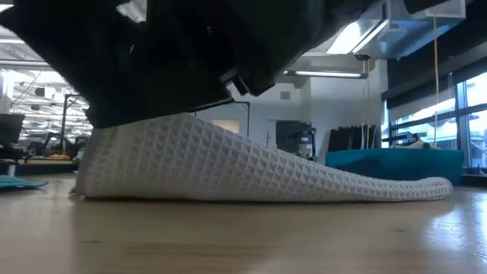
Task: Fold microfiber towels
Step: Fold the grey microfiber cloth
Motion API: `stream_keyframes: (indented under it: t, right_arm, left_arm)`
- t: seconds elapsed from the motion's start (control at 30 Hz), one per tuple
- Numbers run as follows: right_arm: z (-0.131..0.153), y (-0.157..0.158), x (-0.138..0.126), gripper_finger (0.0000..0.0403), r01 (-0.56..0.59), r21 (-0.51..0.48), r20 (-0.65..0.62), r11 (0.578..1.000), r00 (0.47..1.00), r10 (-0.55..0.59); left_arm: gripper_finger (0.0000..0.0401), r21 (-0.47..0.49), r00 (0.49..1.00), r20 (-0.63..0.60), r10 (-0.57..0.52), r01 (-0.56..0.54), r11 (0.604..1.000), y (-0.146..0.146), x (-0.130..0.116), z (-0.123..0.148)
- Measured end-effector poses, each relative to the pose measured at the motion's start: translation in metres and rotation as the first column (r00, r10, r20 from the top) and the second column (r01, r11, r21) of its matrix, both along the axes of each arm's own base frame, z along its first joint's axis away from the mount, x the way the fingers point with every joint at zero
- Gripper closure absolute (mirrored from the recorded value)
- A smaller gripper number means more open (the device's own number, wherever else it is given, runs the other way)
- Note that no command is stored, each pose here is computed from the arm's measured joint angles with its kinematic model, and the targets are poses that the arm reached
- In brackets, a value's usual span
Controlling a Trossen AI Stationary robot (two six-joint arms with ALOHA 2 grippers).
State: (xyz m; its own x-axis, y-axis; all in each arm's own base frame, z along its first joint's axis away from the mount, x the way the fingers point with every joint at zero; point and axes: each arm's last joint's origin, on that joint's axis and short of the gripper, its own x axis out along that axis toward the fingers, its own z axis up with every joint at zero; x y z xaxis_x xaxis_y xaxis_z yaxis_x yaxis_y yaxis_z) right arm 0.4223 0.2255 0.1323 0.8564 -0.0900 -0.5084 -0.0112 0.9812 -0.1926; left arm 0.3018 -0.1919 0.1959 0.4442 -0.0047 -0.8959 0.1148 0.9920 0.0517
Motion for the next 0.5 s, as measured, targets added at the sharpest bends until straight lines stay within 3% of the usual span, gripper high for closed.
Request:
stream_keyframes:
  t: [0.23, 0.5]
  right_arm:
    - [0.0, -0.007, 0.004, 0.0255, 0.0, 0.023, -0.008, 1.0, 1.0, 0.001]
    - [-0.001, -0.008, 0.005, 0.0362, -0.033, 0.031, -0.03, 0.999, 0.999, 0.034]
  left_arm:
    - [0.04, -0.017, 0.999, 0.029, -0.027, 0.028, 0.999, -0.011, -0.004, 0.002]
    - [0.0399, -0.005, 0.998, 0.027, -0.063, 0.063, 0.998, -0.014, -0.006, 0.002]
